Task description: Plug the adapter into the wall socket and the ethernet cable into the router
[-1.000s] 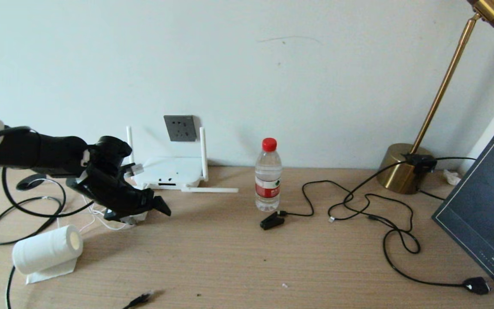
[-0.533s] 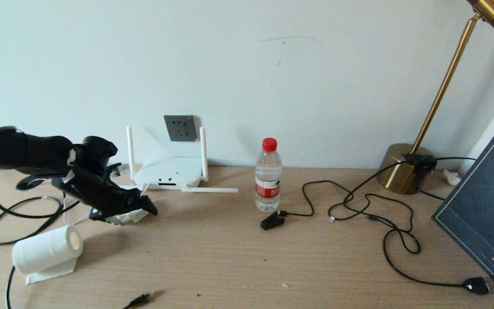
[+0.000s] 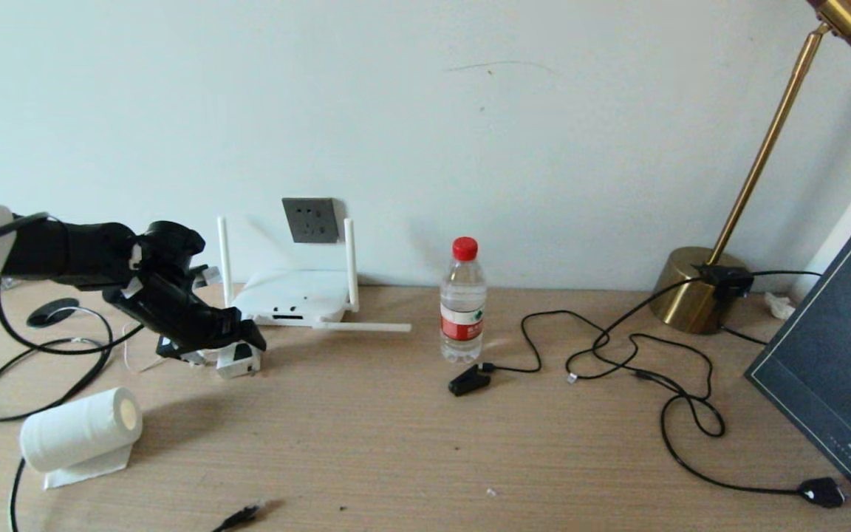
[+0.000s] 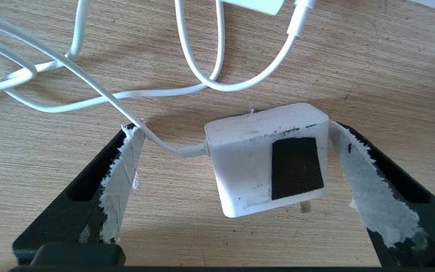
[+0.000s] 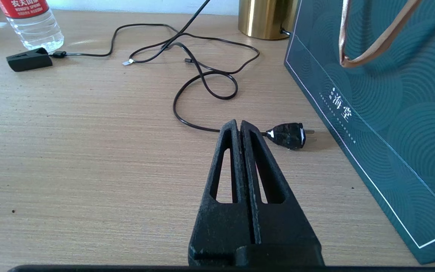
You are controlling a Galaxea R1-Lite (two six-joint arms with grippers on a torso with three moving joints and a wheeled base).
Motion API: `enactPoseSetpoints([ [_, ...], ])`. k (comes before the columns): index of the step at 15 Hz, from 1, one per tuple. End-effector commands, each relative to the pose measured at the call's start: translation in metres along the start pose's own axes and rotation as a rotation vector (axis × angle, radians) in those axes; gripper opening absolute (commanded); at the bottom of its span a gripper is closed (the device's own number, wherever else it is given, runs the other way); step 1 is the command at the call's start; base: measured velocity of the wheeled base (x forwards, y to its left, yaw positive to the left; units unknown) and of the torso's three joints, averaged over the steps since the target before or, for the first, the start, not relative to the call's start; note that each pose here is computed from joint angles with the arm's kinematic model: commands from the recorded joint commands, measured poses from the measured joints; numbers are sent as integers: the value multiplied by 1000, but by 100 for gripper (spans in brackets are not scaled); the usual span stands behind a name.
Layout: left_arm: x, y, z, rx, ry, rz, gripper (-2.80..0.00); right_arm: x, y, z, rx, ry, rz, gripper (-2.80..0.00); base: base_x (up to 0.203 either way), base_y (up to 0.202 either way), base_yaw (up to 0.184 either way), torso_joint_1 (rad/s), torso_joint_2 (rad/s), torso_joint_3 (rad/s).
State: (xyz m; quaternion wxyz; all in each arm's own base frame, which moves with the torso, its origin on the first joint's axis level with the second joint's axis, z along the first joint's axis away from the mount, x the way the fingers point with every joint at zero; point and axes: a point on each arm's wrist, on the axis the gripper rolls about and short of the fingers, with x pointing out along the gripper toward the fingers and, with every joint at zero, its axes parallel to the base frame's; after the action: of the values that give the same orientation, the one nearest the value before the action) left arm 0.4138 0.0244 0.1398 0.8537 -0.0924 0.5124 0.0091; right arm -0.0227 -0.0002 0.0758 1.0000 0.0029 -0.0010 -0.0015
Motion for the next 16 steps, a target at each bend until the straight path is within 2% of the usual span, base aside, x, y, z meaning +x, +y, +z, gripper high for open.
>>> enactPoseSetpoints([
  [1, -1, -5, 4, 5, 20, -4, 0, 0, 0, 0, 0, 0, 0, -280, 0, 0, 0, 0, 0, 0],
  [6, -14, -31, 0, 52, 53, -25, 0, 0, 0, 0, 0, 0, 0, -280, 0, 0, 0, 0, 0, 0],
  [8, -14, -37, -1, 66, 54, -9, 0, 0, 0, 0, 0, 0, 0, -280, 0, 0, 0, 0, 0, 0],
  [10, -10, -40, -2, 59, 56, 19, 0, 0, 0, 0, 0, 0, 0, -280, 0, 0, 0, 0, 0, 0],
  [16, -2, -40, 0, 49, 65, 24, 0, 0, 0, 0, 0, 0, 0, -280, 0, 0, 0, 0, 0, 0],
])
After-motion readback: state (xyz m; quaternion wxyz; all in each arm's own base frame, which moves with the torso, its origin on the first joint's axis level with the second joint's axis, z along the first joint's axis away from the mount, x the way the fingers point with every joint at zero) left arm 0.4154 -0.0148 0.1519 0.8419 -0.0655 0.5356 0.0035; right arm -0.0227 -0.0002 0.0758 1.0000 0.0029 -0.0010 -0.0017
